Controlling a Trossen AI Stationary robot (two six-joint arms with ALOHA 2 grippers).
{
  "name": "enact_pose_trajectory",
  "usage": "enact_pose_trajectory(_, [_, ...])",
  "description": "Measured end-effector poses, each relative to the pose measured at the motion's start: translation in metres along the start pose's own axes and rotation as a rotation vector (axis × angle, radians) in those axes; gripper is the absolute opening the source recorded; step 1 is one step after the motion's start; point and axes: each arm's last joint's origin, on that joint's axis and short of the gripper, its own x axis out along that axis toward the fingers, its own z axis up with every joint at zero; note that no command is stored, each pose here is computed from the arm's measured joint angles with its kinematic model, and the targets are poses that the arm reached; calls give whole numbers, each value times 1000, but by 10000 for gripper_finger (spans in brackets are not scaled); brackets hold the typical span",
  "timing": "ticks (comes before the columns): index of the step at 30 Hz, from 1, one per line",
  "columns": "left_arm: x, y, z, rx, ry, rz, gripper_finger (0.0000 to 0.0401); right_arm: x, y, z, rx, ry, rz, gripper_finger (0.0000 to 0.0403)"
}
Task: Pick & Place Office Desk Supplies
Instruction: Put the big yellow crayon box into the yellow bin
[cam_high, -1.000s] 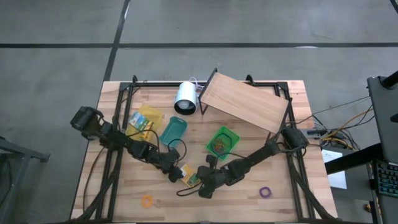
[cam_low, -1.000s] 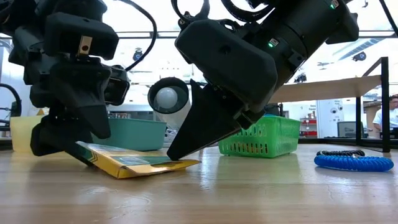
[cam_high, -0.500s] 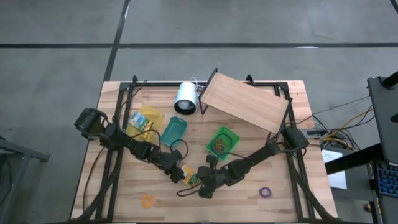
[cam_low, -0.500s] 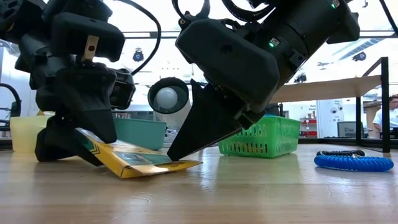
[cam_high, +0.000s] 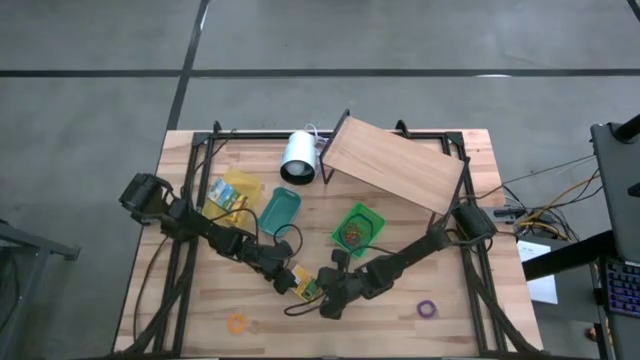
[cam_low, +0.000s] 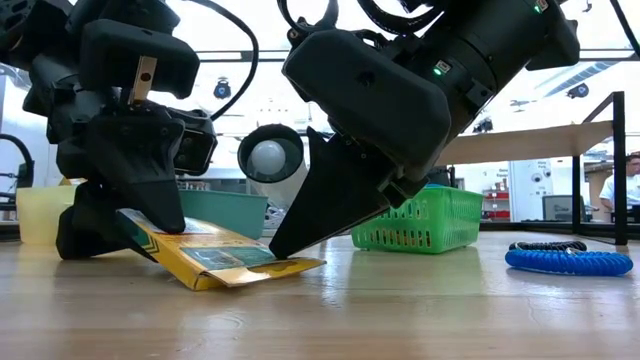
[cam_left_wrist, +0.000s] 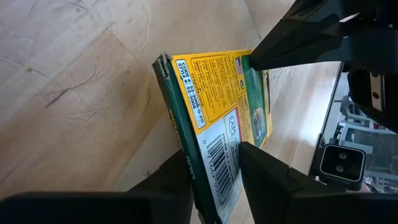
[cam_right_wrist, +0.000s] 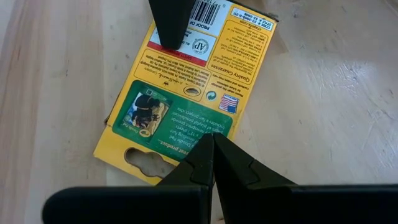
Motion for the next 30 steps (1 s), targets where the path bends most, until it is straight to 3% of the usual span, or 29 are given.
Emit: enact_pose_trajectory(30, [0,0,0,-12,3,-1,118,0,0,0,1,-3,0,8])
